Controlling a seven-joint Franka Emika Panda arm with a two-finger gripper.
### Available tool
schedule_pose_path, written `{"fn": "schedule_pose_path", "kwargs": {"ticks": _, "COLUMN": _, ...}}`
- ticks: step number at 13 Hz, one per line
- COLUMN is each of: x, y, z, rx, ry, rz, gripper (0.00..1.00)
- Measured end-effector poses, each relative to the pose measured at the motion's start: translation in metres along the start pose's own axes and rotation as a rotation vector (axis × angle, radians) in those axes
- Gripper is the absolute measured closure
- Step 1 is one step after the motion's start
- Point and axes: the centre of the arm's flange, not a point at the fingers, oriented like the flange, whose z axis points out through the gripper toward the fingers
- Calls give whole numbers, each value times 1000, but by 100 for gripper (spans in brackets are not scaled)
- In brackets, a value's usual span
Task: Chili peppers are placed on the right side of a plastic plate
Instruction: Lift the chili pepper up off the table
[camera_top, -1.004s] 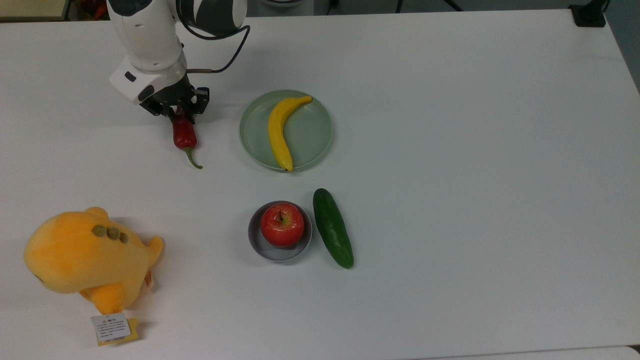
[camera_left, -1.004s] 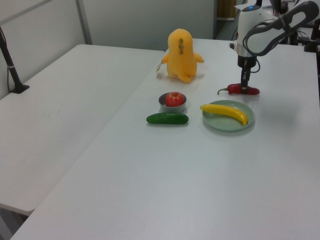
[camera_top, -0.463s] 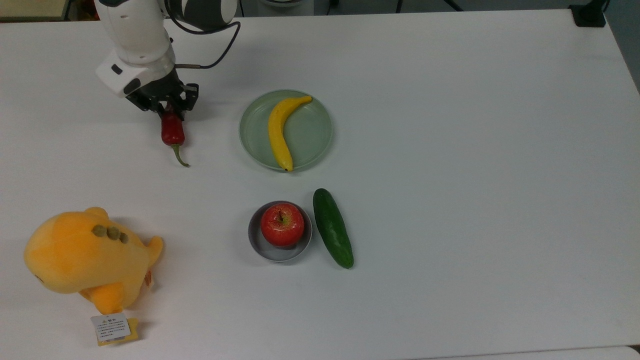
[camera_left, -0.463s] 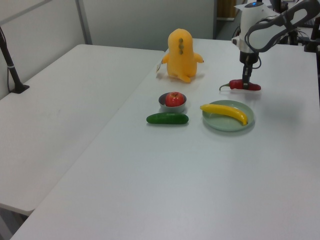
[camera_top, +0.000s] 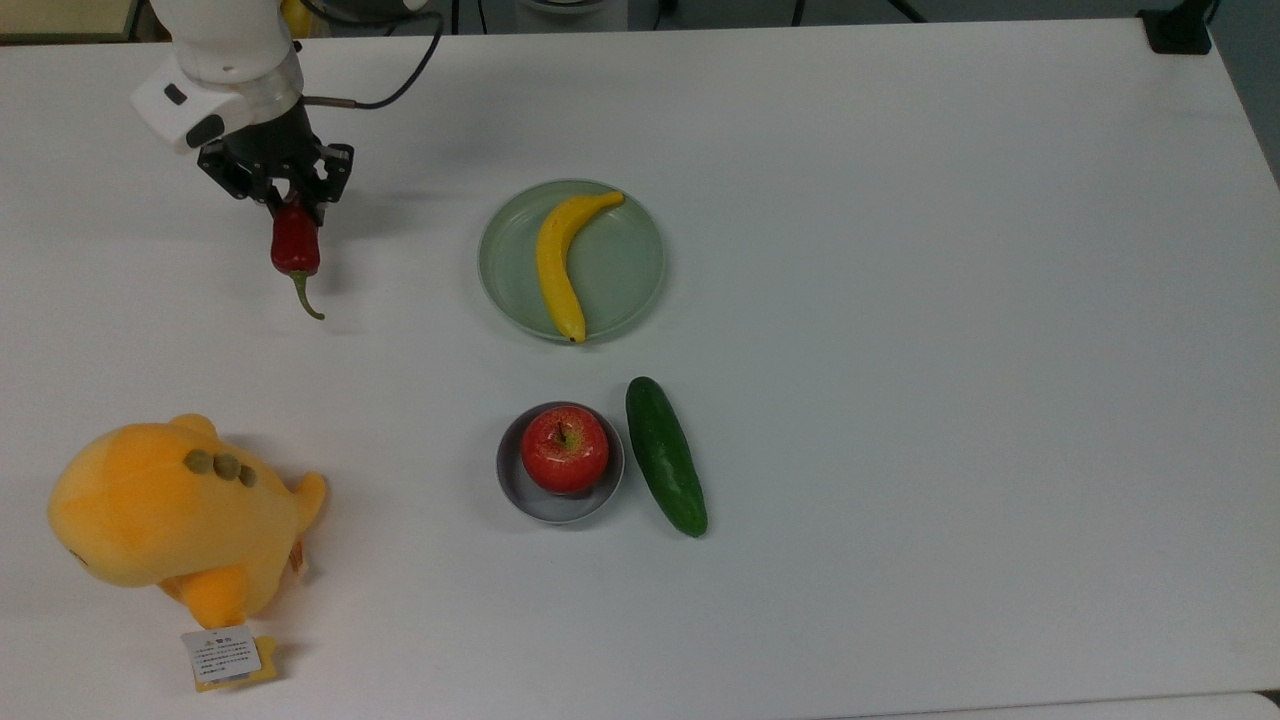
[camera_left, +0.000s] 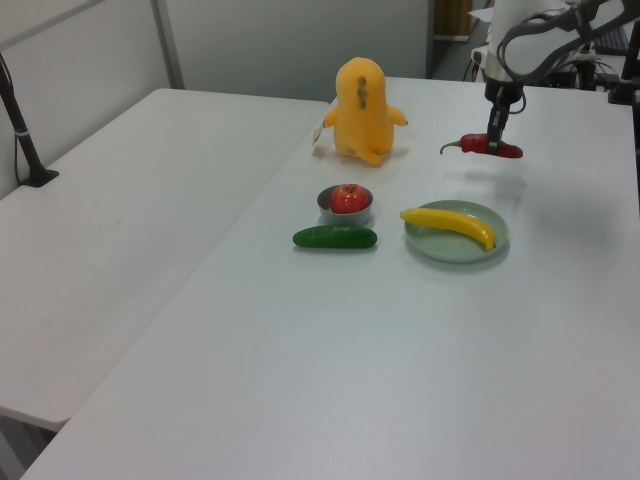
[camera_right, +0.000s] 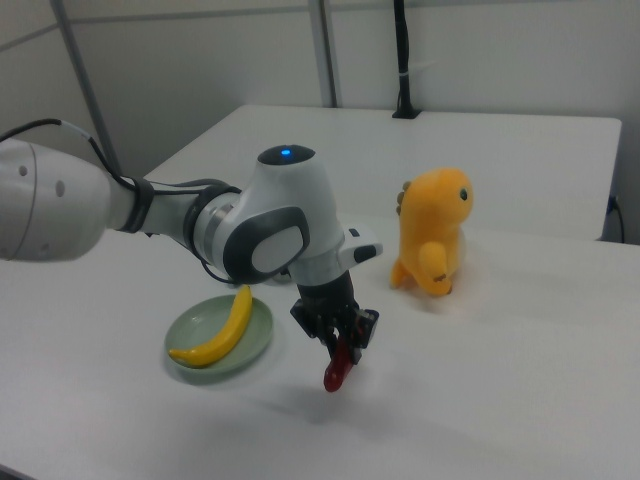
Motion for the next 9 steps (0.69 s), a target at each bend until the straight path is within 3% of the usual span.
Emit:
{"fn": "schedule_pose_path", "kwargs": {"ticks": 4, "x": 5, "y": -8, "z": -34, "rx": 34, "ry": 29, "rz": 8, "gripper": 64}}
{"fn": "schedule_pose_path", "kwargs": {"ticks": 9, "x": 6, "y": -13, "z": -97, "rx": 82, "ry": -7, "rz": -4, "gripper": 64}}
